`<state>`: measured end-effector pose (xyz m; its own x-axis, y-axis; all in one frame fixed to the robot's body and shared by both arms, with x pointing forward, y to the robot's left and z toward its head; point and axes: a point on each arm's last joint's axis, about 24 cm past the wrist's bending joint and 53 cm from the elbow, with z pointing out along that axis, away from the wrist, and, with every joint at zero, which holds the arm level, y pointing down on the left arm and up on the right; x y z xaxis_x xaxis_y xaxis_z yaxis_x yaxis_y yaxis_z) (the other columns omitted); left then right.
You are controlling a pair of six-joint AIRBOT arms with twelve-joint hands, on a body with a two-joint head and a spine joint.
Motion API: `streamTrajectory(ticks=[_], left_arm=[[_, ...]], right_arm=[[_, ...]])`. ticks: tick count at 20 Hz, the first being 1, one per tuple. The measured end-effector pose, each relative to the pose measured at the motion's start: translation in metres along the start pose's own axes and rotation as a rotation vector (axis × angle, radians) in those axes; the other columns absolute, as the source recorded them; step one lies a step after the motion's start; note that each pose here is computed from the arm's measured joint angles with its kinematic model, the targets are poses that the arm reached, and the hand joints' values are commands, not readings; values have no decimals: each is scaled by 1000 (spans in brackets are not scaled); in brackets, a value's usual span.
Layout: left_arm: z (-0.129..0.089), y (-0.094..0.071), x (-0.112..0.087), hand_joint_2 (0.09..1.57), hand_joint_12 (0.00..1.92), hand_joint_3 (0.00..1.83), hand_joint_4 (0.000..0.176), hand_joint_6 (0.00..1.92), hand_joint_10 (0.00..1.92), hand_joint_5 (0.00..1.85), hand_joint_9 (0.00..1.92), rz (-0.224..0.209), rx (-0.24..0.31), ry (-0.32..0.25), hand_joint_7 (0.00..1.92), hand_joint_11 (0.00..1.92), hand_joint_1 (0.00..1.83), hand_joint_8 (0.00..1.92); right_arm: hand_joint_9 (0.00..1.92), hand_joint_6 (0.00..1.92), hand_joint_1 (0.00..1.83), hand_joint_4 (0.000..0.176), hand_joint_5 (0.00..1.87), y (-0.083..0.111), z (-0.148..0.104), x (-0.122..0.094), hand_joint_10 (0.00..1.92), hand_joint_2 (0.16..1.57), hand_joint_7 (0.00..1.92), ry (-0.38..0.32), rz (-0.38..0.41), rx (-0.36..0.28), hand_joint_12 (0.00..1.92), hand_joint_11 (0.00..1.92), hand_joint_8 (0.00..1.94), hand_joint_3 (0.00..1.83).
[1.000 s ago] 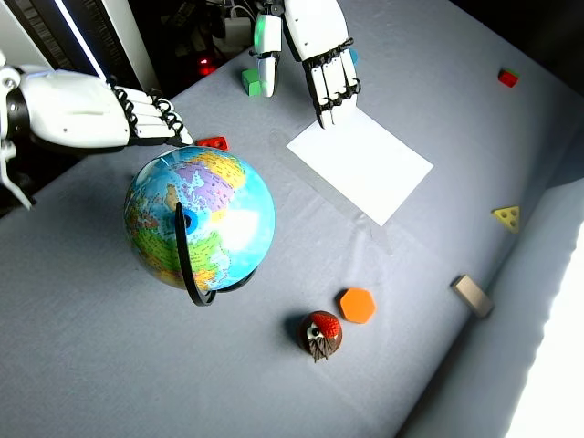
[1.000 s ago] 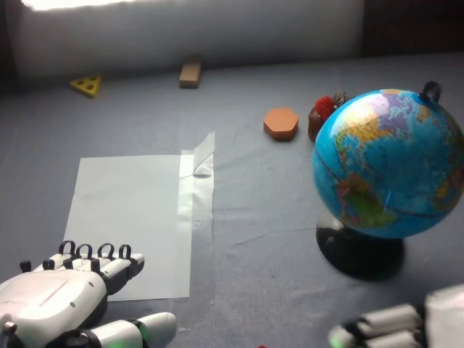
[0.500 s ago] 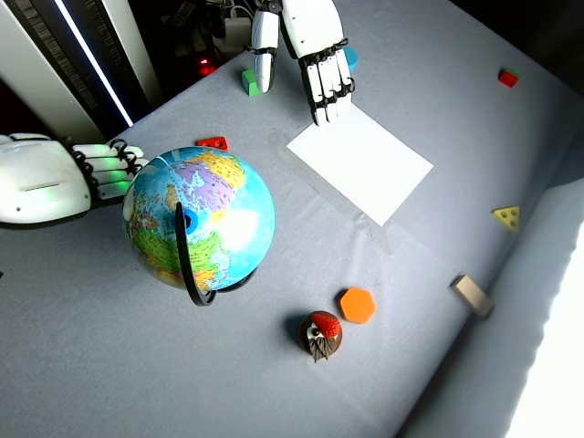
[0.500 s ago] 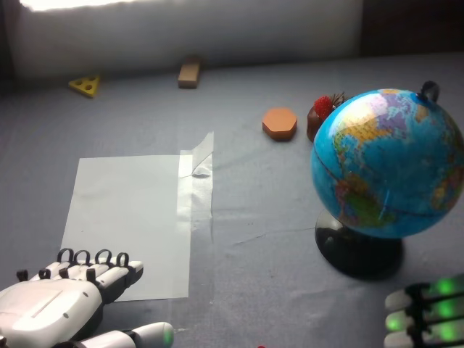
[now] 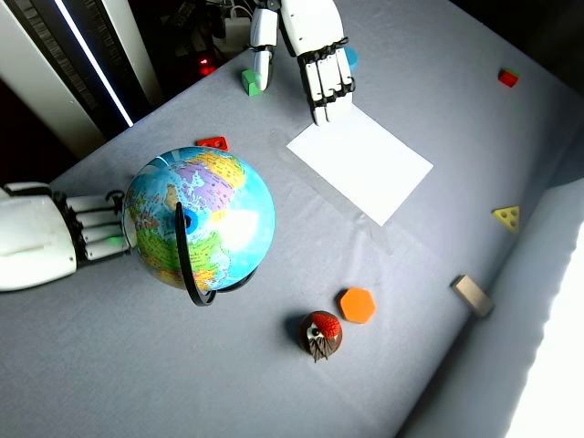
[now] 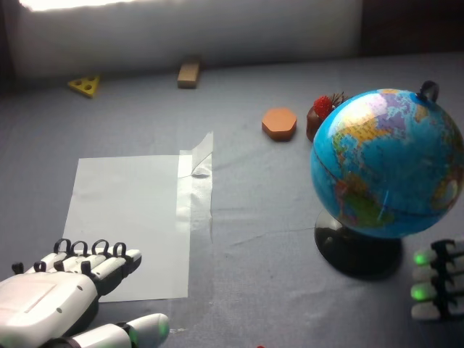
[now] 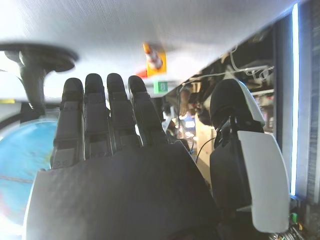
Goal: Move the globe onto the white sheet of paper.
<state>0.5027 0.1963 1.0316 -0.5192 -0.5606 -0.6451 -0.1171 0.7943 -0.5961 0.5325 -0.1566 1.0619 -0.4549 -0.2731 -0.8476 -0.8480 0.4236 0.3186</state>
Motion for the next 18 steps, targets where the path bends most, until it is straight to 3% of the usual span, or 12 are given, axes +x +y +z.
streamTrajectory(ticks=[2,5,8,10,13,18], left_arm=[[-1,3,2,1197,359,0,0,0,0,118,101,4,-6,6,105,0,0,0],[-2,-2,6,1196,359,0,0,0,0,117,102,30,35,23,105,0,0,0],[-5,2,10,1196,359,0,0,0,0,116,99,45,37,36,105,0,0,0],[-8,8,12,1195,359,0,0,0,0,115,98,29,29,30,105,0,0,0],[-10,7,8,1195,360,0,0,0,0,106,99,29,45,4,105,0,0,0],[-11,6,8,1193,361,0,0,0,0,105,99,39,54,4,104,0,0,0]], right_arm=[[104,1,0,0,64,-14,3,-11,4,1188,84,-23,-1,18,153,0,3,0],[103,1,0,0,64,-24,11,-30,2,1187,84,-74,17,30,172,0,1,0],[106,4,0,0,73,-37,20,-37,3,1187,94,-85,5,53,191,0,3,0],[107,4,0,0,74,-49,27,-41,3,1187,95,-81,11,84,196,0,3,0],[108,3,0,0,75,-47,36,-54,3,1186,96,-104,28,79,197,0,3,0],[118,3,0,0,78,-48,41,-57,5,1186,101,-99,4,87,253,0,2,0]])
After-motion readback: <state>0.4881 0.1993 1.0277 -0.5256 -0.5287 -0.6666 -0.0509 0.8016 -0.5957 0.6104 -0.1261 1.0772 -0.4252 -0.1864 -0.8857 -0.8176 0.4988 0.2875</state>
